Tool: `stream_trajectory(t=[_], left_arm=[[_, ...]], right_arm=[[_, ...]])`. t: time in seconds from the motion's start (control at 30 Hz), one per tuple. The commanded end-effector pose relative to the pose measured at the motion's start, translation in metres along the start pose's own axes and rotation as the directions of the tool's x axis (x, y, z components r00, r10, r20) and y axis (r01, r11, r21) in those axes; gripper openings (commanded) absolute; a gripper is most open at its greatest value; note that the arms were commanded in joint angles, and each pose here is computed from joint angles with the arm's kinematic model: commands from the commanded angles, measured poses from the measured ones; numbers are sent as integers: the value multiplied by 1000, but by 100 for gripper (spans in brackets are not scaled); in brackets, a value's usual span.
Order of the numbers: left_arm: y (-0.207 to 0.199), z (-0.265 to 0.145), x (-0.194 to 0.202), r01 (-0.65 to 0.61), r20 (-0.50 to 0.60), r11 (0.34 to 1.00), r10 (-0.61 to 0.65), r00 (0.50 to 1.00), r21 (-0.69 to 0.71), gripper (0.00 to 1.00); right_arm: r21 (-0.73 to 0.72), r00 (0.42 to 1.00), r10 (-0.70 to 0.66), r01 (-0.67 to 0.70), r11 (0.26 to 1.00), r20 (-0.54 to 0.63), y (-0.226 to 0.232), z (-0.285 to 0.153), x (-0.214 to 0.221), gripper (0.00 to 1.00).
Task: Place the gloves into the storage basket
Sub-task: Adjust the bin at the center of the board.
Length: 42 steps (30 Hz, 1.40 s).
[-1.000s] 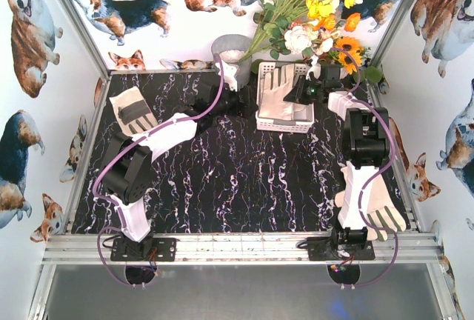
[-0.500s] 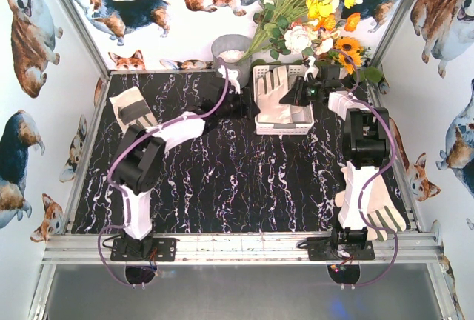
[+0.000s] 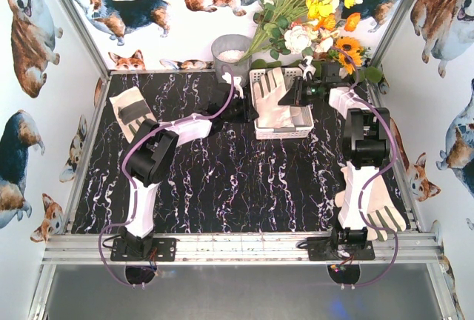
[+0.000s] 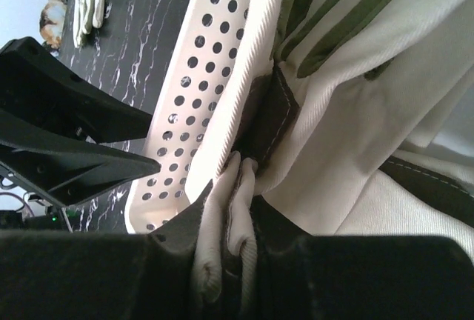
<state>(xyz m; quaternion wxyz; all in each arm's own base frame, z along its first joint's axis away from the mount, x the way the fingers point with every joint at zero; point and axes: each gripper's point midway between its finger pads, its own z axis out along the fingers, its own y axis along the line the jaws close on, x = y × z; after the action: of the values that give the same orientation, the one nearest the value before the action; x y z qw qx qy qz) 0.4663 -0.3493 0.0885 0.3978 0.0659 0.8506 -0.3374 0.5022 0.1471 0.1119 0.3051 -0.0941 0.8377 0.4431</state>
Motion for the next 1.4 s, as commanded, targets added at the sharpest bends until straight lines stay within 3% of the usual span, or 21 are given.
stream_trajectory(t=[0.0, 0.17, 0.63, 0.93, 1.17, 1.37], left_arm=[[-1, 2, -5, -13, 28, 1000, 13, 1000, 13, 36], [-1, 3, -2, -15, 17, 1000, 14, 1000, 20, 37], [-3, 3, 2, -19, 2, 999, 19, 1000, 36, 37], [-3, 1, -2, -26, 9, 999, 26, 1000, 26, 37], [-2, -4, -8, -41, 22, 999, 41, 999, 7, 47], [-7, -12, -20, -61, 47, 998, 60, 997, 0, 53]], right_arm=[[-40, 997, -77, 77, 996, -3, 19, -8, -18, 0], [59, 999, -39, 41, 997, -20, -3, -2, -10, 0], [103, 998, 58, -57, 993, 0, -21, 30, 10, 0], [185, 999, 45, -41, 982, -14, -30, 32, 16, 0], [272, 1000, -23, 21, 962, 5, -25, 11, 9, 31], [314, 996, -92, 83, 946, 14, -15, -4, 3, 42]])
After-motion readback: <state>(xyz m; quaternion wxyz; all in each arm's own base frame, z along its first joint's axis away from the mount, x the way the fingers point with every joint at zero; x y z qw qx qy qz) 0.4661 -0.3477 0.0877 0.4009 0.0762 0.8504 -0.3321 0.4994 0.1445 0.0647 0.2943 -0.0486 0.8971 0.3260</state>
